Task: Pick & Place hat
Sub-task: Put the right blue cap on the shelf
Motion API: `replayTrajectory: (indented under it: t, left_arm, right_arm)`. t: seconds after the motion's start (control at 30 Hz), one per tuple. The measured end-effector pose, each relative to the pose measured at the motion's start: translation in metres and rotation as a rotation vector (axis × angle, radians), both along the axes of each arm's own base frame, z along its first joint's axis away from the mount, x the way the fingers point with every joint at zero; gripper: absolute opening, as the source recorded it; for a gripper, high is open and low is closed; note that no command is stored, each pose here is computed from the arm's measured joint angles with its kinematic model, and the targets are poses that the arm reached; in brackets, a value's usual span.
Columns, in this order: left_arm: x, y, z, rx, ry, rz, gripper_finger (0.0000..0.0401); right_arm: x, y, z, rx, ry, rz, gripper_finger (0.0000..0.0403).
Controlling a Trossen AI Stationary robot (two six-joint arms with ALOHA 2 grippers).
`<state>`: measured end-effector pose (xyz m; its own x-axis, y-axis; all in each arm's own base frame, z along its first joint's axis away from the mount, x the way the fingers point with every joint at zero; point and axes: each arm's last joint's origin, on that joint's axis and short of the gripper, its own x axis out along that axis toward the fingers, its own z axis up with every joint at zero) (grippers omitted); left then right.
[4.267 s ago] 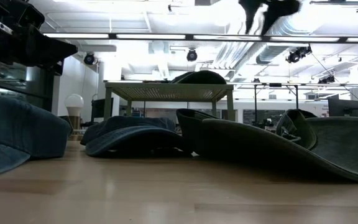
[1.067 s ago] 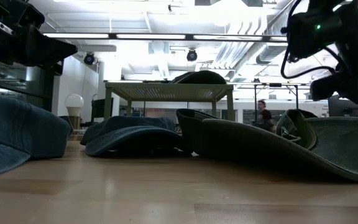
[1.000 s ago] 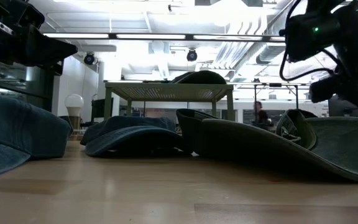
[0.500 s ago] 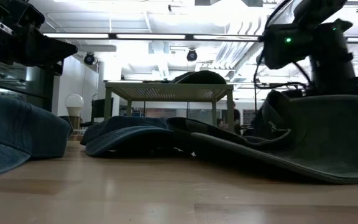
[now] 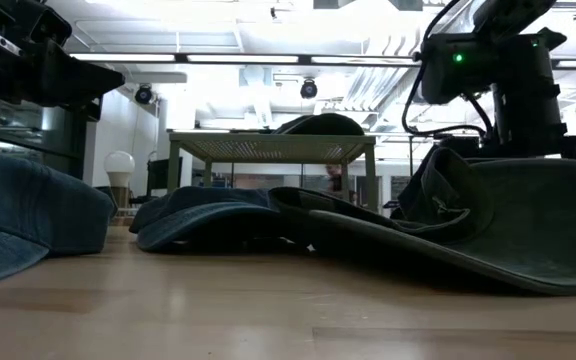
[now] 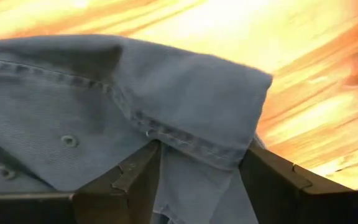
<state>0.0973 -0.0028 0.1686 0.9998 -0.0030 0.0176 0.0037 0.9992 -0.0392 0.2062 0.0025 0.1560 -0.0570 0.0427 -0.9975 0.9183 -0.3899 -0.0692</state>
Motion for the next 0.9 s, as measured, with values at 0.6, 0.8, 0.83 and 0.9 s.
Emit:
replayTrajectory:
  t: [0.6, 0.8, 0.83, 0.9]
  left_arm:
    - [0.0, 0.0, 0.0, 0.0, 0.0, 0.0, 0.0005]
    - [0.0, 0.0, 0.0, 0.0, 0.0, 0.0, 0.0005]
    - [0.0, 0.0, 0.0, 0.0, -0.001, 0.0, 0.0005]
    - [0.0, 0.0, 0.0, 0.0, 0.0, 0.0, 0.0005]
  right_arm:
    - [-0.0037, -0.0026, 0.0009, -0.084, 0.033, 0.082, 0.0068]
    - [-0.0029, -0.0015, 0.0013, -0.096, 0.023, 0.153, 0.0015]
    - [-0.0032, -0.001, 0.0019, -0.096, 0.02, 0.165, 0.0015]
    - [-0.0035, 0.0008, 0.0062, -0.108, 0.006, 0.197, 0.0008]
